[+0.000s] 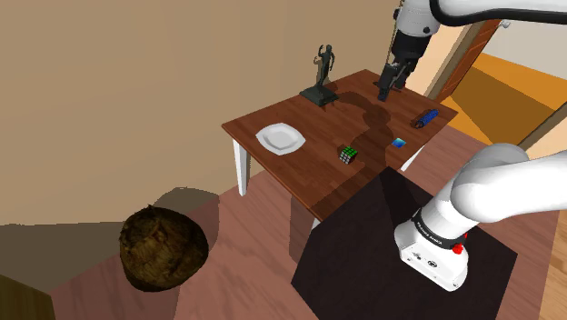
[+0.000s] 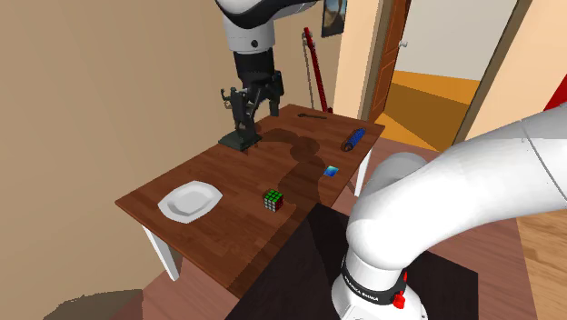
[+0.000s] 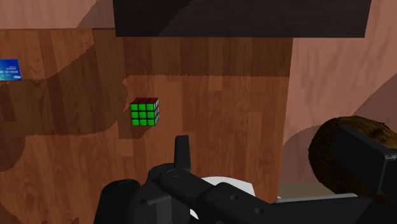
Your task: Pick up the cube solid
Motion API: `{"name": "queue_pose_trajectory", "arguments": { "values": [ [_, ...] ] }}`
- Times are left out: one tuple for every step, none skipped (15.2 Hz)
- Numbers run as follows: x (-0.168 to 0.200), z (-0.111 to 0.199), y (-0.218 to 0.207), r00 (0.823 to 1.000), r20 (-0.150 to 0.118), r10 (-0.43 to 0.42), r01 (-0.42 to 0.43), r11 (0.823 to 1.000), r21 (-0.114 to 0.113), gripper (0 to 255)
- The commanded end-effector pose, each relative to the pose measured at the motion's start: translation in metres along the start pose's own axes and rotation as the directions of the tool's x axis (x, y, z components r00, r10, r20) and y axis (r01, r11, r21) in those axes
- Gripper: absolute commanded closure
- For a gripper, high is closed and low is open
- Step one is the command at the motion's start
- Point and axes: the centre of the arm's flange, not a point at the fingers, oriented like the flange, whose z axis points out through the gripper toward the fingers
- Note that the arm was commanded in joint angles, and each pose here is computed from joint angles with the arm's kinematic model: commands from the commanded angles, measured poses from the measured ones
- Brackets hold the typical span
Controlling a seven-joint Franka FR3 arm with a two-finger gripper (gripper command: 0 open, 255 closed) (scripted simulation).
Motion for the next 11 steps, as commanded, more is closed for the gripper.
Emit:
{"name": "queue_pose_trajectory", "arguments": {
  "values": [
    [0.000, 0.000, 0.000, 1.000, 0.000, 0.000, 0.000, 1.000, 0.000, 0],
    [0.003, 0.012, 0.006, 1.000, -0.001, -0.005, 0.005, 1.000, 0.003, 0],
    [0.005, 0.024, 0.011, 1.000, -0.002, -0.009, 0.009, 1.000, 0.006, 0],
    [0.008, 0.036, 0.016, 1.000, -0.004, -0.014, 0.014, 1.000, 0.009, 0],
    [0.011, 0.047, 0.022, 1.000, -0.005, -0.019, 0.019, 1.000, 0.012, 0],
    [0.014, 0.059, 0.027, 1.000, -0.006, -0.024, 0.024, 1.000, 0.015, 0],
    [0.017, 0.071, 0.033, 1.000, -0.008, -0.028, 0.028, 0.999, 0.018, 0],
    [0.020, 0.083, 0.038, 0.999, -0.009, -0.033, 0.033, 0.999, 0.021, 0],
    [0.023, 0.095, 0.043, 0.999, -0.010, -0.038, 0.038, 0.999, 0.024, 0],
    [0.026, 0.107, 0.048, 0.999, -0.012, -0.042, 0.043, 0.999, 0.027, 0],
    [0.029, 0.119, 0.053, 0.999, -0.013, -0.047, 0.047, 0.998, 0.030, 0]
  ]
}}
